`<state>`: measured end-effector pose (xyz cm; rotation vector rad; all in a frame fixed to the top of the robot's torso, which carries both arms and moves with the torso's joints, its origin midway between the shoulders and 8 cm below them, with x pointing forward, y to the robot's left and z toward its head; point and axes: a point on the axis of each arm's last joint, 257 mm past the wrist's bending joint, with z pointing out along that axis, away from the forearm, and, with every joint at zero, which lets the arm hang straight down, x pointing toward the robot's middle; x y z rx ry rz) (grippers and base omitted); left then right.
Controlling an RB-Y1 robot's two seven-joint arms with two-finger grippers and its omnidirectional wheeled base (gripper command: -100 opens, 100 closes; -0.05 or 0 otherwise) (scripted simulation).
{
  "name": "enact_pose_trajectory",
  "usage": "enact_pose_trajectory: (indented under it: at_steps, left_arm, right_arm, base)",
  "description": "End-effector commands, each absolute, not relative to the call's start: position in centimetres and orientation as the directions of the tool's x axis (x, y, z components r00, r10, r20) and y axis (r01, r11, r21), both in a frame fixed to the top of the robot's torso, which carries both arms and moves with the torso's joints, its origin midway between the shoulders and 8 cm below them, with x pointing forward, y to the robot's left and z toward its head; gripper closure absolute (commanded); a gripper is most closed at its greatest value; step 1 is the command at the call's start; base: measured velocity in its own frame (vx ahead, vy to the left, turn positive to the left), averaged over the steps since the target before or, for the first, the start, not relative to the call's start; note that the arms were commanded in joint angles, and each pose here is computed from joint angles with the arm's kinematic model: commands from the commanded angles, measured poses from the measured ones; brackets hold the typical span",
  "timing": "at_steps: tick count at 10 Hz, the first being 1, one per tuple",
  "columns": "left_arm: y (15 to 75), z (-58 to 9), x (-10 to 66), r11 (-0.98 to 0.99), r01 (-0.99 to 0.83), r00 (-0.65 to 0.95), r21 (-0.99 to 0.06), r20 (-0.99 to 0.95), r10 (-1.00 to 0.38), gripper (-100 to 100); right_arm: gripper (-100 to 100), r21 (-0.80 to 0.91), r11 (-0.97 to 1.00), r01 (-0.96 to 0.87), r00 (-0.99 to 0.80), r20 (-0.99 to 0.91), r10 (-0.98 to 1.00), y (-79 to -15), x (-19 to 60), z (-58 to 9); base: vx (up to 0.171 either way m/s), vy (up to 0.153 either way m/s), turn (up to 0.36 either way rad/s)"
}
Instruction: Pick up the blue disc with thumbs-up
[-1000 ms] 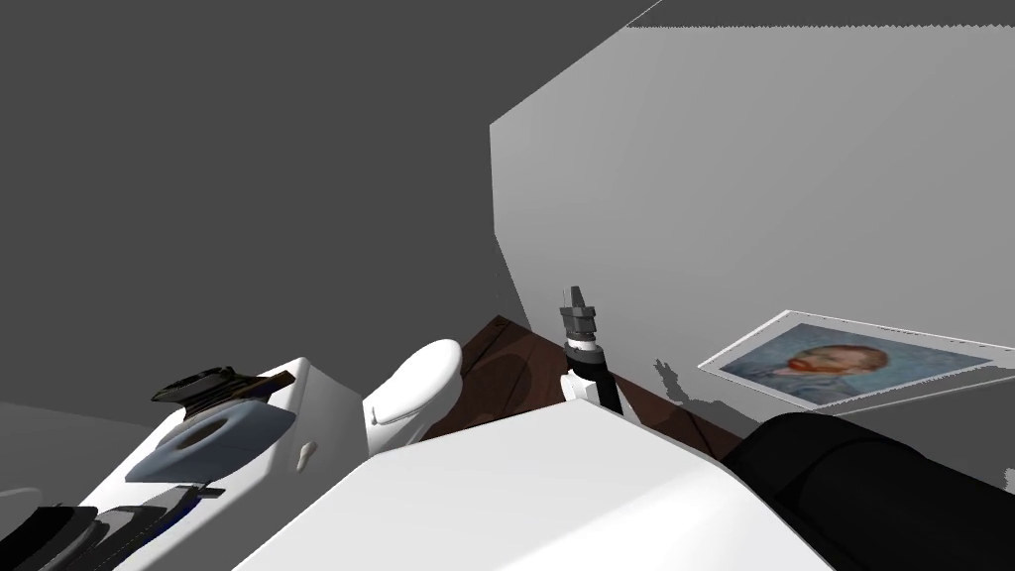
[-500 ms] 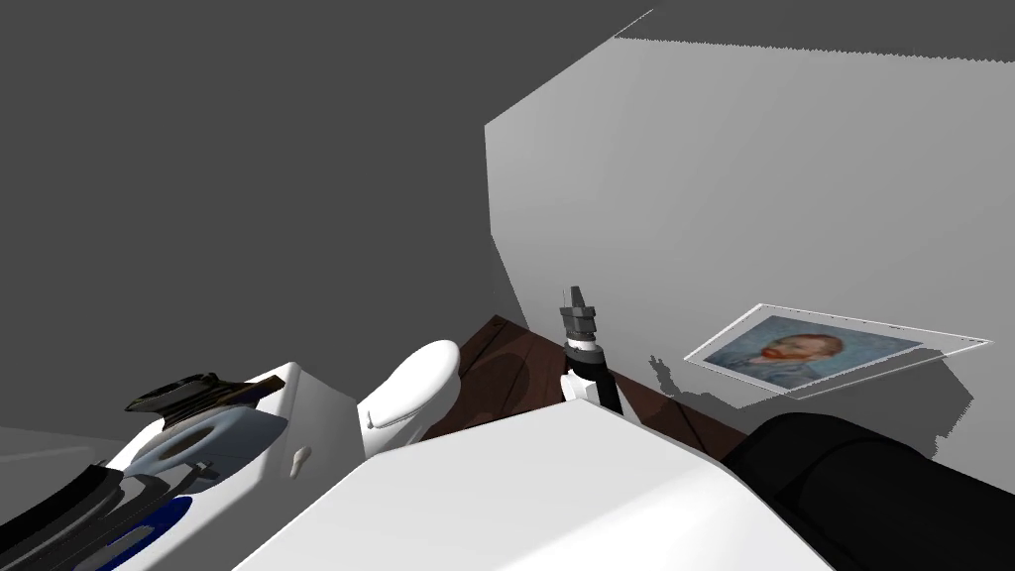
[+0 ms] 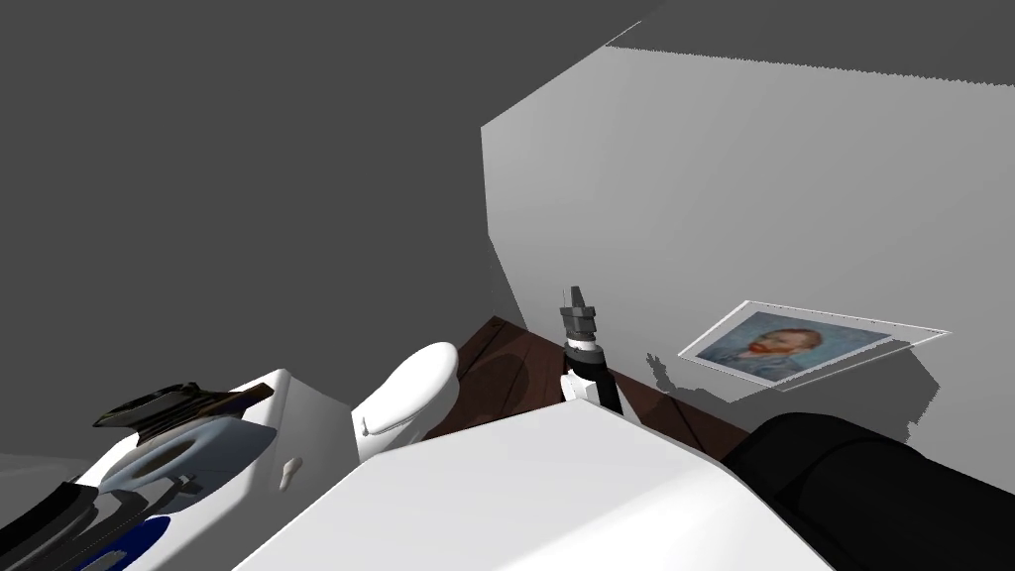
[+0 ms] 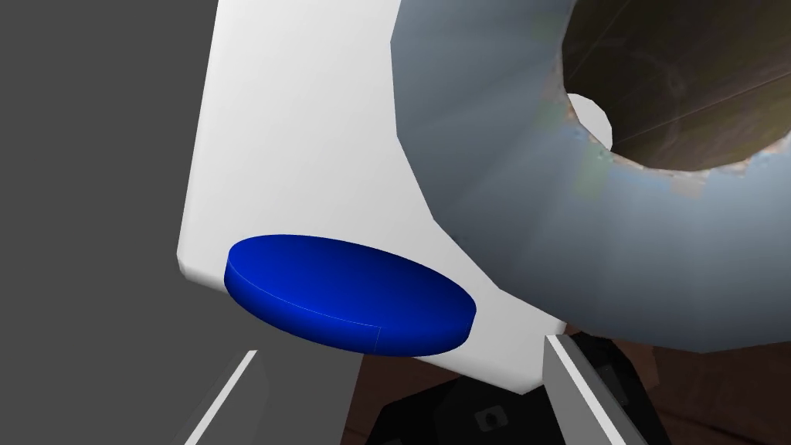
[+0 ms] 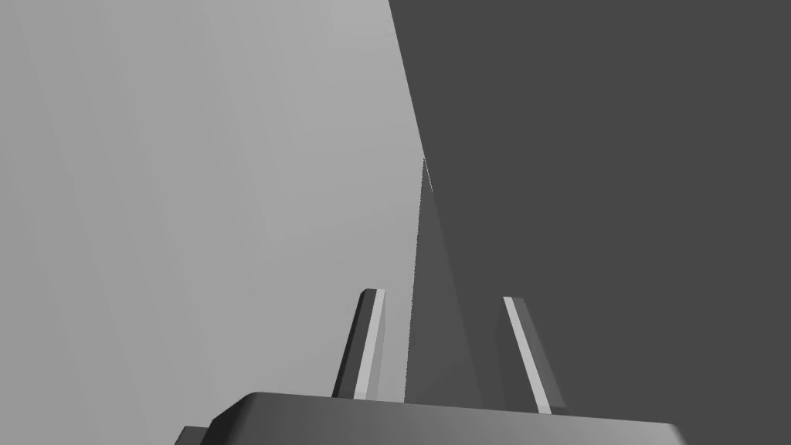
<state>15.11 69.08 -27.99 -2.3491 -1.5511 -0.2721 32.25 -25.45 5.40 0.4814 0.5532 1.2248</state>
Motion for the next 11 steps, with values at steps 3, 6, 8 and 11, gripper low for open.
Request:
enact_pose_trajectory:
  at_steps: [3,6,8,11]
  left_arm:
    - [69.6,-29.2,12.5,-0.347,0.925,0.379,-0.154,0.326,0.866,-100]
    - [69.7,-29.3,12.1,-0.345,0.926,0.378,-0.155,0.326,0.867,-100]
    - [69.7,-29.3,12.1,-0.345,0.926,0.377,-0.154,0.326,0.867,100]
    - [69.8,-29.3,12.0,-0.341,0.927,0.373,-0.153,0.327,0.868,100]
  right_arm:
    - [0,0.619,0.271,-0.737,0.240,-0.136,0.961,-25.5,32.3,5.4]
    - [0,0.619,0.271,-0.737,0.240,-0.136,0.961,-25.5,32.3,5.4]
    - [0,0.619,0.271,-0.737,0.240,-0.135,0.961,-25.5,32.3,5.4]
    - [0,0.619,0.271,-0.737,0.240,-0.135,0.961,-25.5,32.3,5.4]
  base:
    - [0.040,0.009,-0.047]
    - [0.023,0.004,-0.017]
    - [0.000,0.000,0.006]
    - [0.000,0.000,0.000]
